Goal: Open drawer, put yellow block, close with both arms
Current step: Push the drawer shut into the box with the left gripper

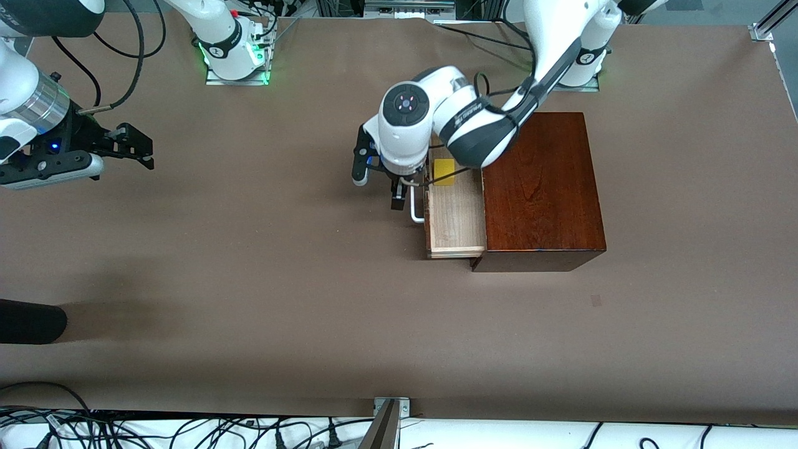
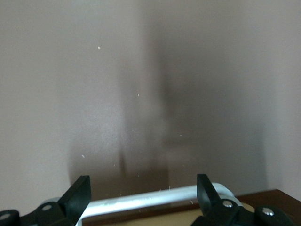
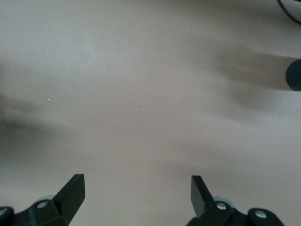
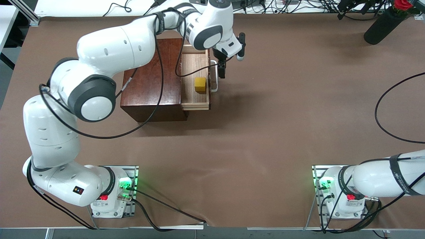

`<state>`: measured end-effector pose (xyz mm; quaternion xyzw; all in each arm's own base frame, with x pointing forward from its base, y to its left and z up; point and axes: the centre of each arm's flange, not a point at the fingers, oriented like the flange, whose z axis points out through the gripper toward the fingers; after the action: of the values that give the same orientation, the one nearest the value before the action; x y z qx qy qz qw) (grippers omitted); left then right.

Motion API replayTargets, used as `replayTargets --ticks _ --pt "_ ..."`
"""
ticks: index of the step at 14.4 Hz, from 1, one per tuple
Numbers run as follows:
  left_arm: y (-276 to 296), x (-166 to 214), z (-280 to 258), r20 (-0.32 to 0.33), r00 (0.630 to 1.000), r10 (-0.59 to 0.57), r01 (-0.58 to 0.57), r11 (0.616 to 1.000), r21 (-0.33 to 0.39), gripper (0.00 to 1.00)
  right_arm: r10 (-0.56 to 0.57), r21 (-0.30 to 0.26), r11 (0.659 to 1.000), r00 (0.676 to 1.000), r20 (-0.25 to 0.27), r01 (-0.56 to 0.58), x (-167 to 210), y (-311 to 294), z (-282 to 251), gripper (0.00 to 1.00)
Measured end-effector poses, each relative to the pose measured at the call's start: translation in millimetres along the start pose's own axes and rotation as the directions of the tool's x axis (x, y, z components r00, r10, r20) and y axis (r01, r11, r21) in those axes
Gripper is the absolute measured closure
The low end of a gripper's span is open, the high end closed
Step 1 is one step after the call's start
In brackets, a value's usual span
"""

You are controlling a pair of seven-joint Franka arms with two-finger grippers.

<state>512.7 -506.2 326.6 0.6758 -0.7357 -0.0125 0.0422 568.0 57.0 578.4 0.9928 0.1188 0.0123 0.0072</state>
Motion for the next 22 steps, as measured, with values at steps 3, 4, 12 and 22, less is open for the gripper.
replayTargets --ticks 3,4,12,22 --pt "-5 -8 27 0.033 0.999 0.000 0.000 1.000 -0.022 0.00 0.000 0.000 1.000 1.000 0.001 0.000 0 0 0 0.00" --pt "-5 -9 27 0.034 0.999 -0.003 0.004 1.000 -0.026 0.00 0.000 0.000 1.000 1.000 0.001 0.000 0 0 0 0.00" --pt "-8 -58 32 0.271 0.963 -0.019 0.058 0.989 -0.138 0.00 0.000 0.000 1.000 1.000 0.000 0.000 1 0 0 0.00" --pt "-7 -81 24 0.357 0.934 -0.023 0.090 0.981 -0.171 0.00 0.000 0.000 1.000 1.000 0.001 0.000 1 0 1 0.00"
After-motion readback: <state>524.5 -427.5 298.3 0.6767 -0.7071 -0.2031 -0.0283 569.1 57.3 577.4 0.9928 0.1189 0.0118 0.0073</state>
